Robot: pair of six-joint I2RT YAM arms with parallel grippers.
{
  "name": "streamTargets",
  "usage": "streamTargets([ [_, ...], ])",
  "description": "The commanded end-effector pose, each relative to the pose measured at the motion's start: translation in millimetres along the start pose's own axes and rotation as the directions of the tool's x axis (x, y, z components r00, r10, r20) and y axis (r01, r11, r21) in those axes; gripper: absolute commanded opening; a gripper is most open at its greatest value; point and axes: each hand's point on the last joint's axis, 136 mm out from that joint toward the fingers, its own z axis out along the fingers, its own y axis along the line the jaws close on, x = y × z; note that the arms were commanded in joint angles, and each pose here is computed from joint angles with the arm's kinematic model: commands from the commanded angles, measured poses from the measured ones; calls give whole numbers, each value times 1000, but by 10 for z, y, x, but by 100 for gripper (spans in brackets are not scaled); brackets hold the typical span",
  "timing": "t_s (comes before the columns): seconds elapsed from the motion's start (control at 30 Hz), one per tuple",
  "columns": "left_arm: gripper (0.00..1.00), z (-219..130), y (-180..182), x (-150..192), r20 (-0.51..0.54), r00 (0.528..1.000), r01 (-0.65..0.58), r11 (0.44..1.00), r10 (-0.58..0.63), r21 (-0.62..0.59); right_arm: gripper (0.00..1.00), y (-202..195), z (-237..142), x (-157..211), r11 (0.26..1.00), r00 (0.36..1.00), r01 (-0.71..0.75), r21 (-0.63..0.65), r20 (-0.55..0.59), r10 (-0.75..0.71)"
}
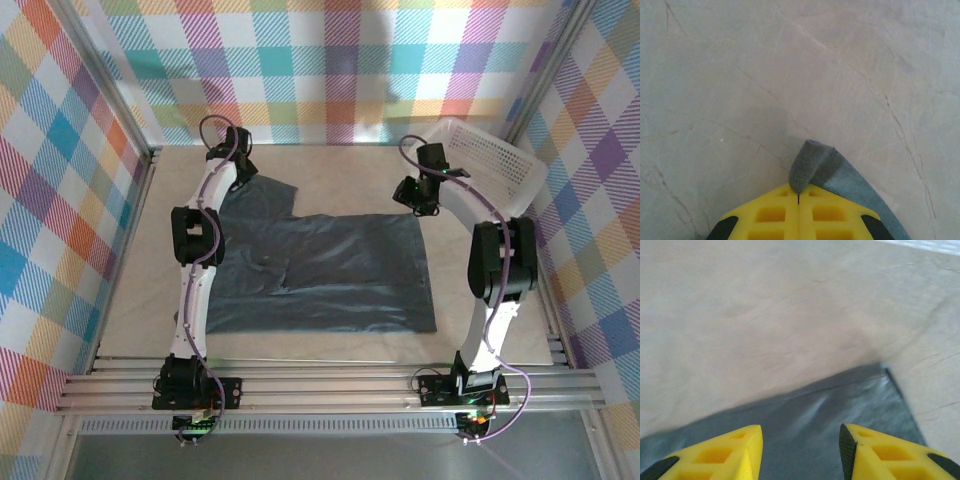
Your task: Fold and stack the t-shirts
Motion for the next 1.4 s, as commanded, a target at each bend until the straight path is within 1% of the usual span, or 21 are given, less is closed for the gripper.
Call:
streamTargets([
  [0.0,0,-363,-108,50,-24,999,-37,999,38,25,45,-227,150,-43,986,998,-59,158,41,53],
  [0.13,0,-583,-170,-18,-16,999,-37,998,38,54,46,-350,317,-85,969,994,-92,231,76,76],
  [0.23,0,-684,-204,-31,-16,999,-42,996,43,74,47,-364,420,-115,969,993,-86,233,98,65],
  [0.3,0,-743,-224,-43,-12,999,-43,995,44,85,46,-351,495,-126,971,994,-71,230,91,51],
  [0.37,0,-792,-231,-63,-6,999,-45,995,46,90,46,-381,558,-79,965,997,-68,253,58,55],
  [0.47,0,-849,-247,-92,1,999,-46,994,46,99,45,-433,552,15,960,997,-77,270,37,70],
  [0.57,0,-915,-279,-116,5,999,-45,992,45,114,45,-438,485,62,963,996,-66,260,71,49],
  [0.67,0,-996,-313,-137,8,999,-45,990,45,131,45,-390,396,-1,975,992,-21,223,125,-8],
  [0.8,0,-1109,-340,-171,21,998,-54,988,51,142,44,-93,90,-175,975,965,130,181,203,-166],
  [0.87,0,-1140,-346,-185,27,998,-56,988,53,145,42,85,4,-151,955,942,228,189,205,-265],
  [0.93,0,-1152,-358,-192,29,998,-56,987,52,152,39,186,40,-79,922,915,318,220,185,-360],
  [1.0,0,-1154,-363,-186,26,998,-55,986,52,155,37,128,151,-88,890,899,365,274,146,-414],
  [1.07,0,-1139,-359,-165,18,998,-59,986,56,154,35,-1,274,-182,869,901,379,319,89,-425],
  [1.13,0,-1148,-354,-161,16,998,-64,986,62,154,34,-91,351,-358,866,906,376,330,65,-418],
  [1.27,0,-1150,-360,-153,15,997,-71,985,69,158,34,-211,415,-710,874,918,346,341,69,-390],
  [1.37,0,-1131,-372,-124,3,997,-70,983,71,167,34,-299,373,-976,862,918,324,391,93,-387],
])
